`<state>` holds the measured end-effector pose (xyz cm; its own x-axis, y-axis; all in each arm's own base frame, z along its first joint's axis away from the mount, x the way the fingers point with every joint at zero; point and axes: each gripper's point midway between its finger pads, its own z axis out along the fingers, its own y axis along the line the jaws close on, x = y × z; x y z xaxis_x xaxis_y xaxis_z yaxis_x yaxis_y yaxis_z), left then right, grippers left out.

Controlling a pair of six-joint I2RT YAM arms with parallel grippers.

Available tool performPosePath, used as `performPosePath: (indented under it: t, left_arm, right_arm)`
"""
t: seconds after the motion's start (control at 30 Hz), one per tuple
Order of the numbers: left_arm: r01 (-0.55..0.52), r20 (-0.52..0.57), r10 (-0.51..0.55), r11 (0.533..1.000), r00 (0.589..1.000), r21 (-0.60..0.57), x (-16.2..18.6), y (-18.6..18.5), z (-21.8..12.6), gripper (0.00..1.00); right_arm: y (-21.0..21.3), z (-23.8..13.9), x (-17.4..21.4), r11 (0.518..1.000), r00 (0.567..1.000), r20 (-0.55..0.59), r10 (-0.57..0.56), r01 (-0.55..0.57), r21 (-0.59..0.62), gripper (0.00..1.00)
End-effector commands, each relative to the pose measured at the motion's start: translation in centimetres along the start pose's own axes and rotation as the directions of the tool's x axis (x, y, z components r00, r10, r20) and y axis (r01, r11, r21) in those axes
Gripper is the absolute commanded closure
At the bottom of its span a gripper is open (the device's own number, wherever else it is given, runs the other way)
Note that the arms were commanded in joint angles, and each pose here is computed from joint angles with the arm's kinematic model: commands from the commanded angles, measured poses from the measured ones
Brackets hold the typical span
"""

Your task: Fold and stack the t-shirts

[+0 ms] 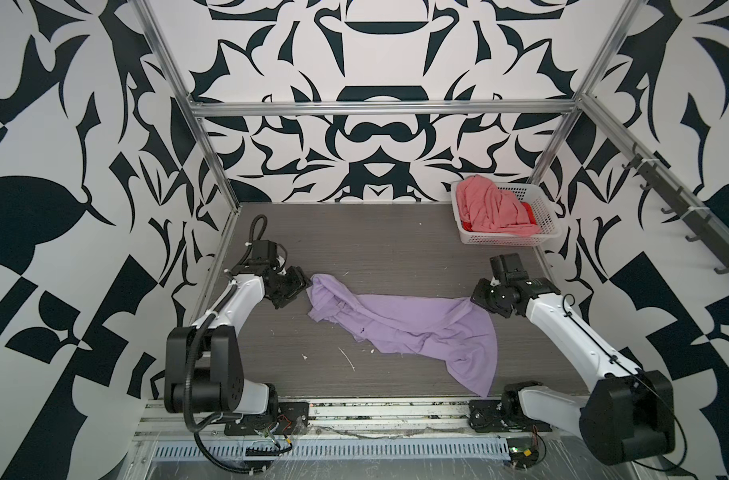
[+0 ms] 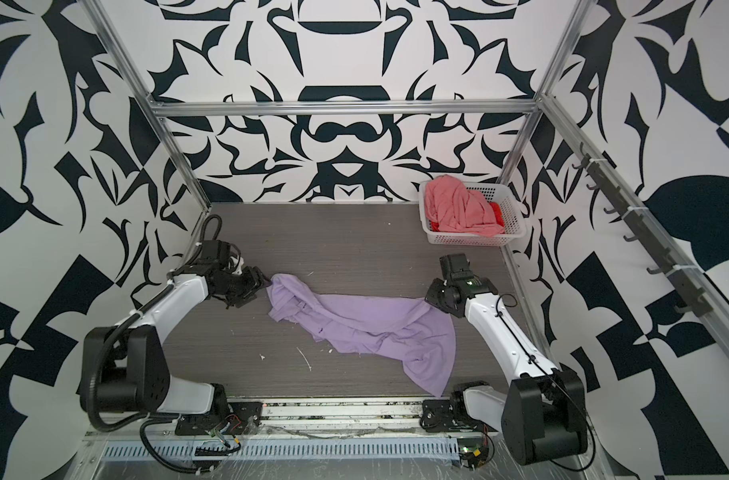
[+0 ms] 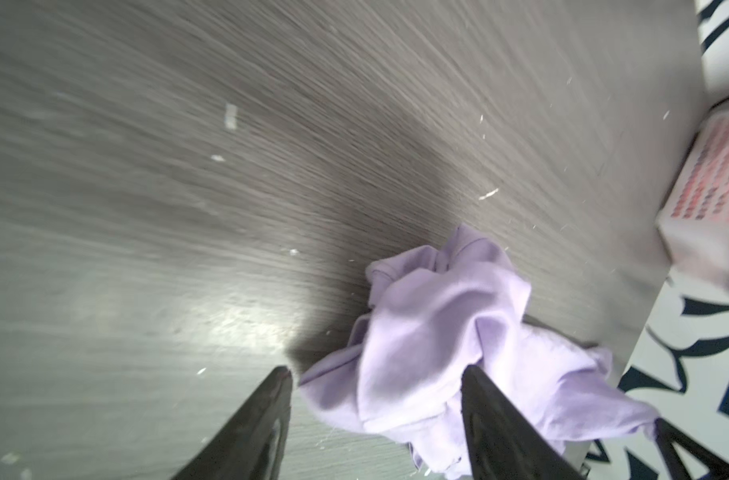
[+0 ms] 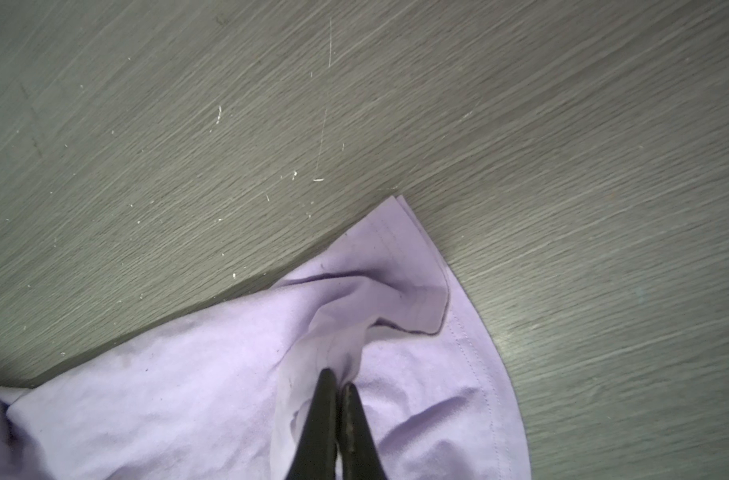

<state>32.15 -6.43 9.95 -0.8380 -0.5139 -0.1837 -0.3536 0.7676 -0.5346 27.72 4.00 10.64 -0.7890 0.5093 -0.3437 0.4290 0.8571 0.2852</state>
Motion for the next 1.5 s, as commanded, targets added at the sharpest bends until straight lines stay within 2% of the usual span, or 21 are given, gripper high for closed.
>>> performPosePath:
  t: [0.0,0.13,0.23,0.37,0.6,0.8,0.93,1.07,1.47]
  left_arm:
    - [0.033,0.011,-0.034,0.998,0.999,0.053,-0.6,-0.1,-0.1,0.34]
    - [0.067,-0.072,-0.059,0.991,0.996,0.116,0.4,-0.7,1.0,0.39]
    - [0.125,-0.095,-0.106,0.966,0.990,0.224,1.7,-1.8,1.7,0.41]
    - [0.156,-0.068,-0.144,0.957,0.987,0.244,3.3,-1.0,2.0,0.42]
    - [0.186,0.002,-0.197,0.926,0.980,0.328,3.6,-1.4,1.3,0.44]
    - [0.232,0.026,-0.255,0.916,0.967,0.327,4.0,-0.9,0.9,0.51]
    - [0.261,0.016,-0.274,0.930,0.962,0.259,5.0,-0.4,0.9,0.60]
    - [0.273,0.013,-0.279,0.947,0.960,0.169,5.8,0.5,1.2,0.57]
    - [0.295,-0.004,-0.299,0.939,0.954,0.174,5.9,-0.5,3.2,0.57]
  right_arm:
    - [0.5,0.0,-0.6,1.000,1.000,0.016,0.014,-0.013,-0.021,1.00]
    - [0.6,0.2,-0.6,1.000,1.000,0.012,0.014,-0.014,-0.019,1.00]
    - [0.5,0.2,-0.5,1.000,1.000,0.015,0.016,-0.016,-0.020,1.00]
    - [0.4,0.2,-0.4,1.000,1.000,0.016,0.021,-0.020,-0.023,1.00]
    - [0.5,0.4,-0.3,1.000,1.000,0.007,0.020,-0.019,-0.021,1.00]
    - [0.4,0.5,-0.3,1.000,1.000,0.008,0.020,-0.020,-0.018,1.00]
    - [0.3,0.5,-0.2,1.000,1.000,0.009,0.023,-0.023,-0.016,1.00]
    - [0.2,0.4,-0.1,0.999,1.000,0.010,0.028,-0.027,-0.017,1.00]
    - [-0.3,0.4,0.5,0.999,0.999,0.009,0.038,-0.037,-0.014,1.00]
